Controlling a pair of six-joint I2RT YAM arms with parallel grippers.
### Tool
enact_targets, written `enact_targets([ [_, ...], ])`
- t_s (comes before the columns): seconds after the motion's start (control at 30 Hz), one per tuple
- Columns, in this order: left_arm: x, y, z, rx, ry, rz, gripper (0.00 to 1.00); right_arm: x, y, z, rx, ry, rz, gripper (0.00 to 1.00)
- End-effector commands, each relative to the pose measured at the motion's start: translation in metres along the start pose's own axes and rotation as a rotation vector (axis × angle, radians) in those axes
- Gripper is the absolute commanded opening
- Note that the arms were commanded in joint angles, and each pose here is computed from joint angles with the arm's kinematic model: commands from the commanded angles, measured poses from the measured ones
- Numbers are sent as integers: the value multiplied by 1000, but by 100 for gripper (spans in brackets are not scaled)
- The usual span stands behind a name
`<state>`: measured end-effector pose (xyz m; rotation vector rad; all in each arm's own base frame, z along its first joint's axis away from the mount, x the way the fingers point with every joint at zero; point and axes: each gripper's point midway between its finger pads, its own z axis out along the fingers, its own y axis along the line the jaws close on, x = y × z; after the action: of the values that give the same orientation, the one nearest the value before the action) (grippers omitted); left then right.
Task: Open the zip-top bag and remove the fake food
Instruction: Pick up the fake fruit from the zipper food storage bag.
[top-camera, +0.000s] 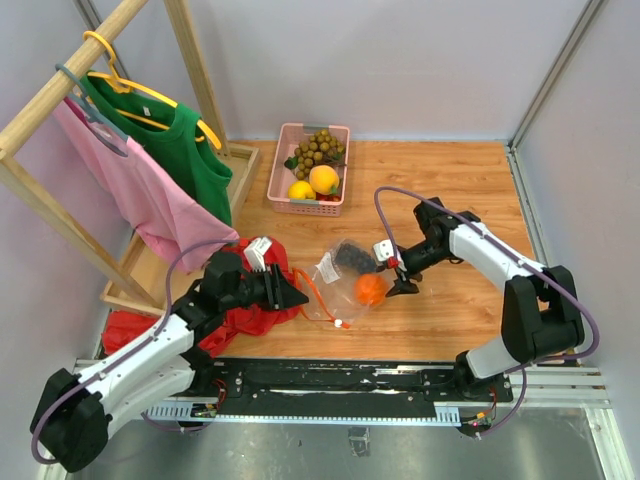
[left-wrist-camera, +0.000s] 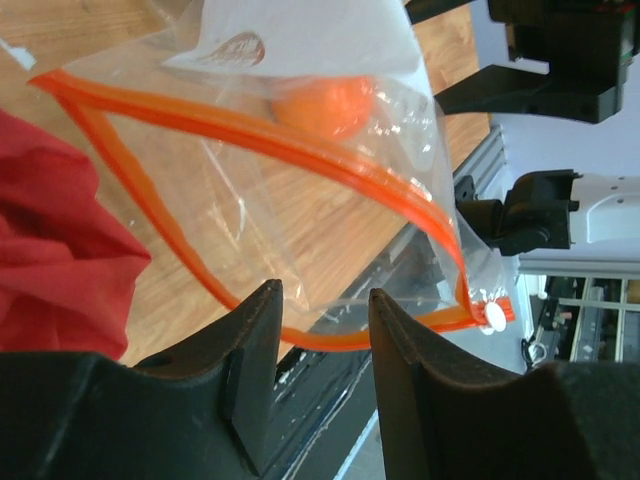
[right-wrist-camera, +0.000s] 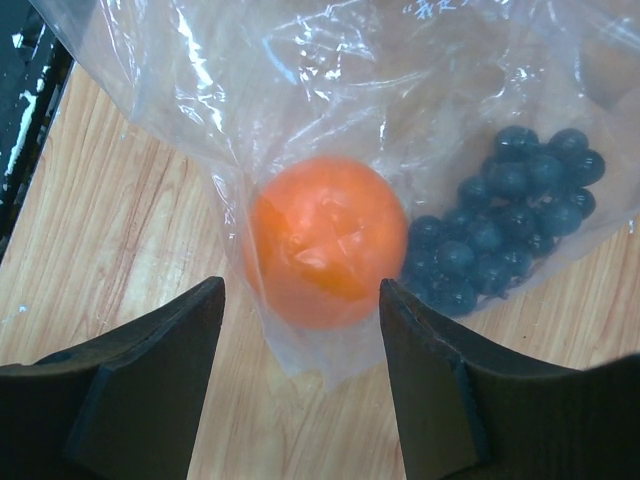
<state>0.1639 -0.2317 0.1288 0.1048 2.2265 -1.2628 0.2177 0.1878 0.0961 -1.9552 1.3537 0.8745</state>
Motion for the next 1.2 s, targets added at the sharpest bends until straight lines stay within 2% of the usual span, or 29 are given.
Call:
enact_targets([
  [0.0,-16,-24,10,130,-47,36,44,10,3,10,-27,51,-14,65],
  [0.3,4,-17,32,132,30,-10,48,28,1,24,-66,149,-53,64],
  [0.53,13,-11,43,118,67,-25,51,30,4,34,-95,180,-87,59],
  [0.83,29,5,57,71,133,-53,50,28,5,42,-108,188,-68,42],
  [1.17,36,1,72,82,180,-67,56,18,2,49,-95,167,17,10],
])
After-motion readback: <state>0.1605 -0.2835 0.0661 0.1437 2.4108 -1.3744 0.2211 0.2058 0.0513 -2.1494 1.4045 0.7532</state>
